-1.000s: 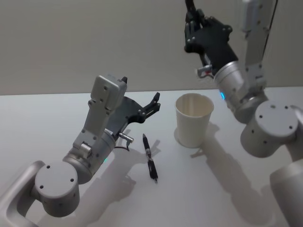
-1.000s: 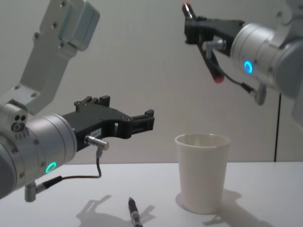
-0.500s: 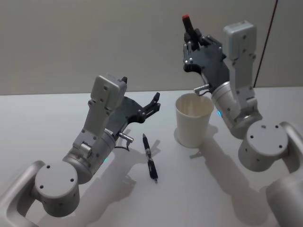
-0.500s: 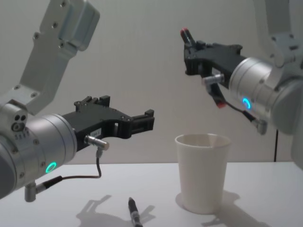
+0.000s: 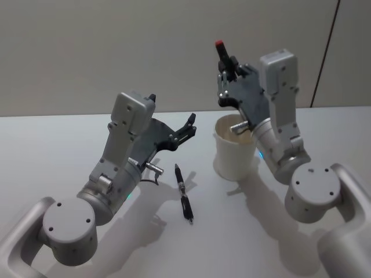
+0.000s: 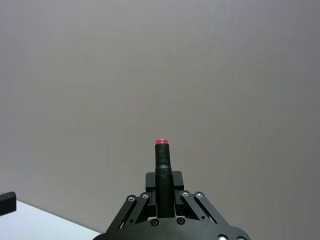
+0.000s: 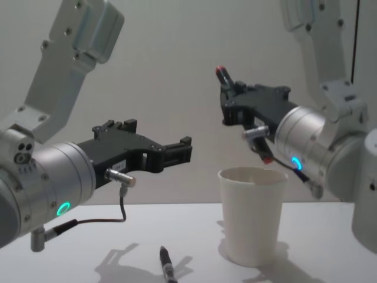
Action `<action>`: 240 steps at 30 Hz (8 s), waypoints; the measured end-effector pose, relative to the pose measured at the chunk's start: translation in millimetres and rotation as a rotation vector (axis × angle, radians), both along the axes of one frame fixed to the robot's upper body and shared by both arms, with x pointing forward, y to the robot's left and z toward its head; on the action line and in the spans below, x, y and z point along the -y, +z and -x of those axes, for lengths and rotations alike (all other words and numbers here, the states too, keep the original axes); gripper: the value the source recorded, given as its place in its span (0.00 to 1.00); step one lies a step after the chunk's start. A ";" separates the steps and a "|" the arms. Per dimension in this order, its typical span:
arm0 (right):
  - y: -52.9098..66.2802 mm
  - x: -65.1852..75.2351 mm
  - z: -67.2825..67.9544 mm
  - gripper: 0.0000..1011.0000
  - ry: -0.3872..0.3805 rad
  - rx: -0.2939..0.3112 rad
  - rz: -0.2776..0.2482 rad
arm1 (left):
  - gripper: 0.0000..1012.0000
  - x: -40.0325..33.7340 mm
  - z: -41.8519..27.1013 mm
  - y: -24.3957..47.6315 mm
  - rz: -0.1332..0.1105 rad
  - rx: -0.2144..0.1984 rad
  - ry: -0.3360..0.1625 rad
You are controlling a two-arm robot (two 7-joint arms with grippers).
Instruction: Place the pen into the pen holder.
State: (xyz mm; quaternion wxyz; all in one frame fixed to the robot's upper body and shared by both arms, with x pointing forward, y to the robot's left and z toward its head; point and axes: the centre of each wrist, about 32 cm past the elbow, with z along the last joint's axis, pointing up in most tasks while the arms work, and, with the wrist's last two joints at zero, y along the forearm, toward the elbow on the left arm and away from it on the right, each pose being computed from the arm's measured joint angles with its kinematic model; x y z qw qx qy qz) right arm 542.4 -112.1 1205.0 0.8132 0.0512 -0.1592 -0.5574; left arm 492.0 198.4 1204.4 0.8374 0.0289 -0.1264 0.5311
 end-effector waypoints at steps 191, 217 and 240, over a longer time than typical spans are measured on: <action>55.8 114.5 42.1 0.99 -0.059 0.022 -0.025 | 0.99 0.0 0.0 0.0 0.000 0.000 0.000; 55.8 114.5 42.0 0.99 -0.059 0.022 -0.024 | 0.99 0.0 0.0 0.0 0.000 0.000 0.000; 45.5 116.0 48.3 0.99 -0.053 -0.011 -0.030 | 0.99 0.0 0.0 0.0 0.000 0.000 0.000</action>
